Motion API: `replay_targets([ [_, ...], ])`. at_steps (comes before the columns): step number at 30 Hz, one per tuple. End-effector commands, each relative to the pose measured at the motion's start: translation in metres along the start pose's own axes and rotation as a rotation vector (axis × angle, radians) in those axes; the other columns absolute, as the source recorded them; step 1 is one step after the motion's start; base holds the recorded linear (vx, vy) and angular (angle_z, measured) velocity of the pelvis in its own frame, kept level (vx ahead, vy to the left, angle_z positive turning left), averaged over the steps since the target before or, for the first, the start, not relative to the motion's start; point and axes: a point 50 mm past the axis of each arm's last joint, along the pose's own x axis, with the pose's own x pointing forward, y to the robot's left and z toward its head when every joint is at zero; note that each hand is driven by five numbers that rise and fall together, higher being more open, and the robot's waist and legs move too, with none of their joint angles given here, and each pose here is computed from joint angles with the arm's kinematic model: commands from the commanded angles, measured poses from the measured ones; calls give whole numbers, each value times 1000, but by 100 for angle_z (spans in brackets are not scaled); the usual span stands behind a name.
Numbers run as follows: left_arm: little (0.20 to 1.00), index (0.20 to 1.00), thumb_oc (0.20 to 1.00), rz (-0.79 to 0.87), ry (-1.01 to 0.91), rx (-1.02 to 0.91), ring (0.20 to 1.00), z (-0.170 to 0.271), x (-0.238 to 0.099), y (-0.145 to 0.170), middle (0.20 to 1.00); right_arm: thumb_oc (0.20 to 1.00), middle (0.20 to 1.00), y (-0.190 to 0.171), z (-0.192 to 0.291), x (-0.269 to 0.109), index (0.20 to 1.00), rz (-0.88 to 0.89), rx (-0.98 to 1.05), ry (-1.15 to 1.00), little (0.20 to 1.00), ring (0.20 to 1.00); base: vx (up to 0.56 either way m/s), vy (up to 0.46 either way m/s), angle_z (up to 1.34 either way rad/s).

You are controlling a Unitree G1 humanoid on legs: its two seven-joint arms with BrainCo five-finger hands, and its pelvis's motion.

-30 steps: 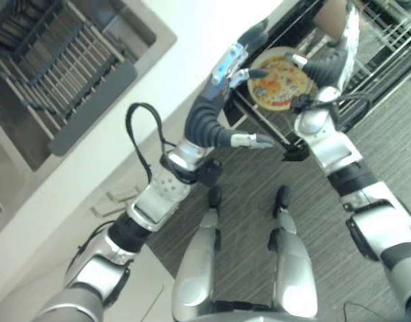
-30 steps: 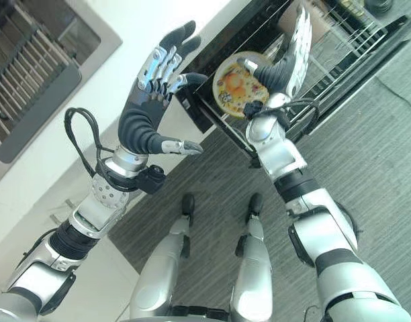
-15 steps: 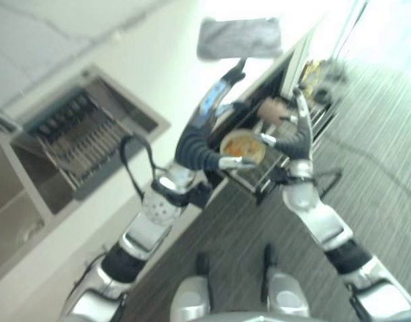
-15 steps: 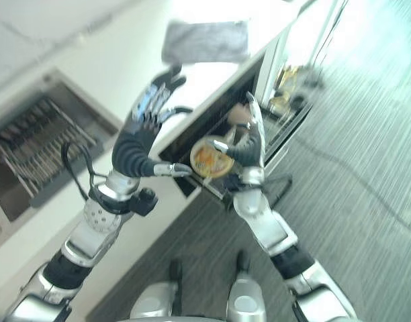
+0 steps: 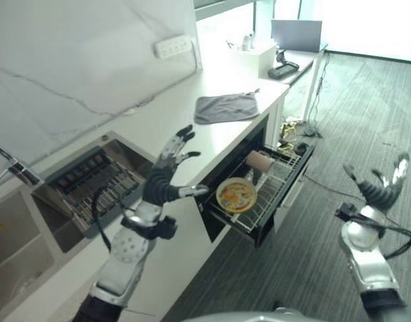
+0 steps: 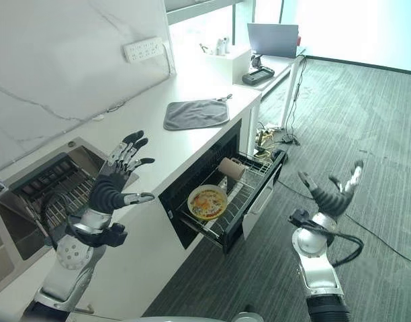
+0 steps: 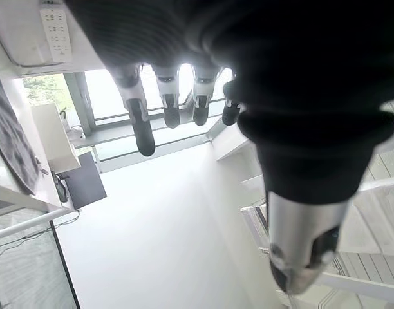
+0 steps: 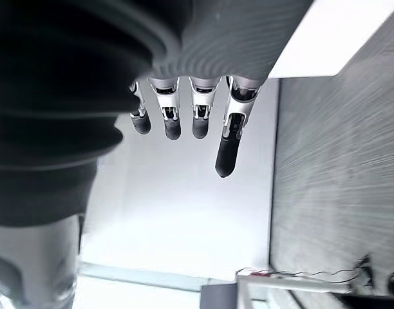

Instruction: Place the dishes in the dishwasher.

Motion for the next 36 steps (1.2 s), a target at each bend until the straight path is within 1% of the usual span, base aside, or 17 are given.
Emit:
replay_targets([
  [1,1000,1000,1000,-22,-127,-16,1000,17,9,5,1000,1000,1000,11,18,7,1000,-1,181,-27,1000,1000,77,4,5],
  [4,1000,1000,1000,-26,-95,-38,1000,11,9,2,1000,1000,1000,13,-8,4,1000,11,187,118,1000,1000,60,28,8],
  [6,1000,1000,1000,-28,-90,-43,1000,9,9,0,1000,1000,1000,15,-14,3,1000,16,197,153,1000,1000,50,50,2],
  [7,1000,1000,1000,-33,-90,-52,1000,7,11,-5,1000,1000,1000,18,-26,2,1000,22,206,214,1000,1000,39,106,-1],
  [9,1000,1000,1000,-25,-115,-67,1000,8,17,-12,1000,1000,1000,21,-30,7,1000,26,223,248,1000,1000,-17,184,-5],
  [11,1000,1000,1000,-11,-161,-95,1000,12,29,-22,1000,1000,1000,29,-31,21,1000,47,253,283,1000,1000,-130,230,1],
  [14,1000,1000,1000,-9,-215,-102,1000,18,40,-26,1000,1000,1000,41,-25,35,1000,78,292,308,1000,1000,-185,108,10],
  [15,1000,1000,1000,-13,-272,-94,1000,28,54,-28,1000,1000,1000,61,-6,53,1000,133,301,280,1000,1000,-164,46,8],
  [20,1000,1000,1000,-17,-311,-88,1000,37,66,-30,1000,1000,1000,85,19,70,1000,208,339,266,1000,1000,-109,25,1],
  [24,1000,1000,1000,-33,-365,-53,1000,47,77,-27,1000,1000,1000,105,44,84,1000,318,391,251,1000,1000,-180,-46,-5],
  [25,1000,1000,1000,-46,-382,-30,1000,51,81,-26,1000,1000,1000,114,54,88,1000,373,410,249,1000,1000,-157,-91,4],
  [26,1000,1000,1000,-48,-386,-27,1000,51,81,-26,1000,1000,1000,115,56,88,1000,378,415,247,1000,1000,-147,-116,9],
  [30,1000,1000,1000,-81,-420,23,1000,61,90,-23,1000,1000,1000,135,87,93,1000,501,421,165,1000,1000,-104,-83,13],
  [31,1000,1000,1000,-81,-420,23,1000,61,90,-23,1000,1000,1000,135,87,93,1000,501,421,165,1000,1000,-74,-59,9],
  [36,1000,1000,1000,-112,-440,79,1000,68,98,-19,1000,1000,1000,163,121,80,1000,661,434,73,1000,1000,-55,-60,7],
])
